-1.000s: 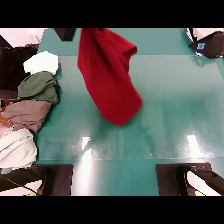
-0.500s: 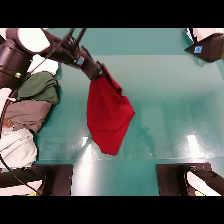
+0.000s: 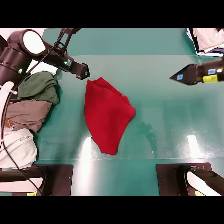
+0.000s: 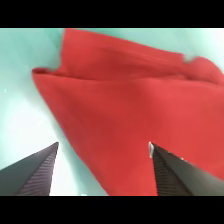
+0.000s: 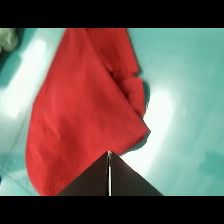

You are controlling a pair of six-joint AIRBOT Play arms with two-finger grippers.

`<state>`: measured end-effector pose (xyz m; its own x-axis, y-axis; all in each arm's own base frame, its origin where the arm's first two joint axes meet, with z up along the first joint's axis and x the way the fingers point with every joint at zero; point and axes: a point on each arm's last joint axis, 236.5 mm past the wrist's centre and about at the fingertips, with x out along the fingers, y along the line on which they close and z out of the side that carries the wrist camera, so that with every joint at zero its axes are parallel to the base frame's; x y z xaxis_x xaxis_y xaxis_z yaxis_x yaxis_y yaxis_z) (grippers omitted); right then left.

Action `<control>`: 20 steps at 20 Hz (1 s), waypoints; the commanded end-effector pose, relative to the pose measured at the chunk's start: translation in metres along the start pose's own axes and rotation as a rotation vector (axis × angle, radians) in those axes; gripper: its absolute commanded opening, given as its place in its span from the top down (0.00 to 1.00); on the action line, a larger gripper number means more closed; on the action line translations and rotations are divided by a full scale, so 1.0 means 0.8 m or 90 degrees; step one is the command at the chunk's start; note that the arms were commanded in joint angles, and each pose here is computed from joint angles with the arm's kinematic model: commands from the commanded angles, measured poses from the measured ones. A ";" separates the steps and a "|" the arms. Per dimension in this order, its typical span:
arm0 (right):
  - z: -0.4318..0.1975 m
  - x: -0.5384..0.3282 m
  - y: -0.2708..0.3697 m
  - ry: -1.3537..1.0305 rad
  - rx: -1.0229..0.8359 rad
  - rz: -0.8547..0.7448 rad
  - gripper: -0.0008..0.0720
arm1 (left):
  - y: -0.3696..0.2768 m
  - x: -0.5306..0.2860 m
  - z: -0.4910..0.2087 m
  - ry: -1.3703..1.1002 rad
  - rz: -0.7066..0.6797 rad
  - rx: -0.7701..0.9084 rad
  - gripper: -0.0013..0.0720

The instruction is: Fold the shirts.

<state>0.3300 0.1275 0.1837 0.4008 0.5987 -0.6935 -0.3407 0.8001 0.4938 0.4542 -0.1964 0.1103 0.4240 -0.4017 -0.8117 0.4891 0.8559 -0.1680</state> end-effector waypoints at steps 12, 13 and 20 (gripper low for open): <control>-0.093 0.075 -0.048 0.109 0.121 0.011 0.97 | 0.107 0.189 -0.039 0.009 -0.111 -0.269 0.07; -0.093 0.075 -0.048 0.108 0.121 0.011 0.97 | 0.107 0.190 -0.038 0.008 -0.112 -0.271 0.07; -0.089 0.076 -0.050 0.099 0.121 0.008 0.97 | 0.098 0.193 -0.037 0.008 -0.132 -0.286 0.38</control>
<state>0.3067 0.1291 0.0852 0.2537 0.6076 -0.7526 -0.1744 0.7940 0.5823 0.5342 -0.1773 -0.0458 0.3391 -0.5634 -0.7534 0.1865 0.8252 -0.5332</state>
